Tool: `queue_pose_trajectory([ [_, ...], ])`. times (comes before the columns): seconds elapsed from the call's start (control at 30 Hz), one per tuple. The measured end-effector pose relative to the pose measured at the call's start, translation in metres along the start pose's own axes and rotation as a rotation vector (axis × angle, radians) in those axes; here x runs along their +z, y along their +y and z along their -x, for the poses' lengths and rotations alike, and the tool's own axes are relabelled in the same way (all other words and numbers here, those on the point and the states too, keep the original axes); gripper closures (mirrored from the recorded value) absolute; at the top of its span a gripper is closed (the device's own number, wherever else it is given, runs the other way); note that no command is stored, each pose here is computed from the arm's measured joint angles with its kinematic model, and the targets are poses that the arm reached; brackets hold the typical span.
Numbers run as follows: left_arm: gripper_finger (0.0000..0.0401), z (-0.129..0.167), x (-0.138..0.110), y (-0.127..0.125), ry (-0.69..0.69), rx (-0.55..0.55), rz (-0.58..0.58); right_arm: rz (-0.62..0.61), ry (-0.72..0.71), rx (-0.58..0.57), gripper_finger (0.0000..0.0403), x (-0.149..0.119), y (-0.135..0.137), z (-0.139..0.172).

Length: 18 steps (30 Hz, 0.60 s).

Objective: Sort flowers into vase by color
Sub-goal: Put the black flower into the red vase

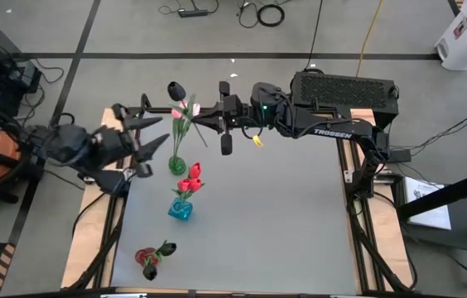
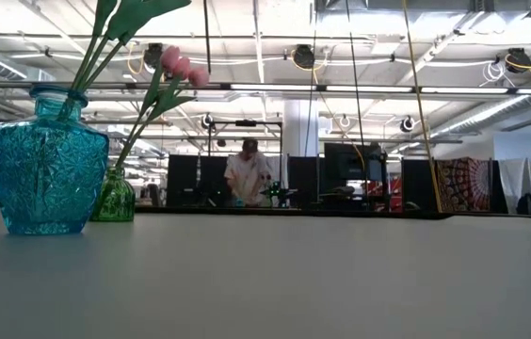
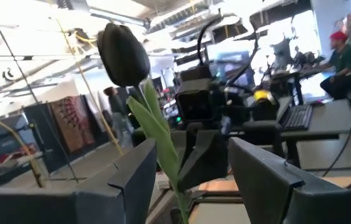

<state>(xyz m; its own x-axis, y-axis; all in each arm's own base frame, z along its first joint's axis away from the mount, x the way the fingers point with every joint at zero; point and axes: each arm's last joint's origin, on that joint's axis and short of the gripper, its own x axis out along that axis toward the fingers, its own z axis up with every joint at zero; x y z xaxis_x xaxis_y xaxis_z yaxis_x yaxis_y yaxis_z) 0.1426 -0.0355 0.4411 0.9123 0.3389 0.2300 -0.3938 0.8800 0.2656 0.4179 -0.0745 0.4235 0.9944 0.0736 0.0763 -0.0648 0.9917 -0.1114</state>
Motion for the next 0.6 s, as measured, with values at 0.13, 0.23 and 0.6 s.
queue_pose_trajectory([
  [0.13, 0.0193, -0.018, -0.008, 0.000, 0.010, 0.020, -0.009, -0.002, 0.007, 0.002, 0.0403, -0.001, 0.000, 0.000],
  [0.23, 0.0193, -0.027, -0.013, 0.002, 0.014, 0.042, 0.000, -0.002, 0.007, 0.003, 0.0403, -0.001, 0.000, 0.000],
  [0.6, 0.0193, -0.050, -0.025, 0.016, -0.025, -0.009, 0.137, 0.011, -0.006, 0.034, 0.0403, 0.001, 0.003, 0.000],
])
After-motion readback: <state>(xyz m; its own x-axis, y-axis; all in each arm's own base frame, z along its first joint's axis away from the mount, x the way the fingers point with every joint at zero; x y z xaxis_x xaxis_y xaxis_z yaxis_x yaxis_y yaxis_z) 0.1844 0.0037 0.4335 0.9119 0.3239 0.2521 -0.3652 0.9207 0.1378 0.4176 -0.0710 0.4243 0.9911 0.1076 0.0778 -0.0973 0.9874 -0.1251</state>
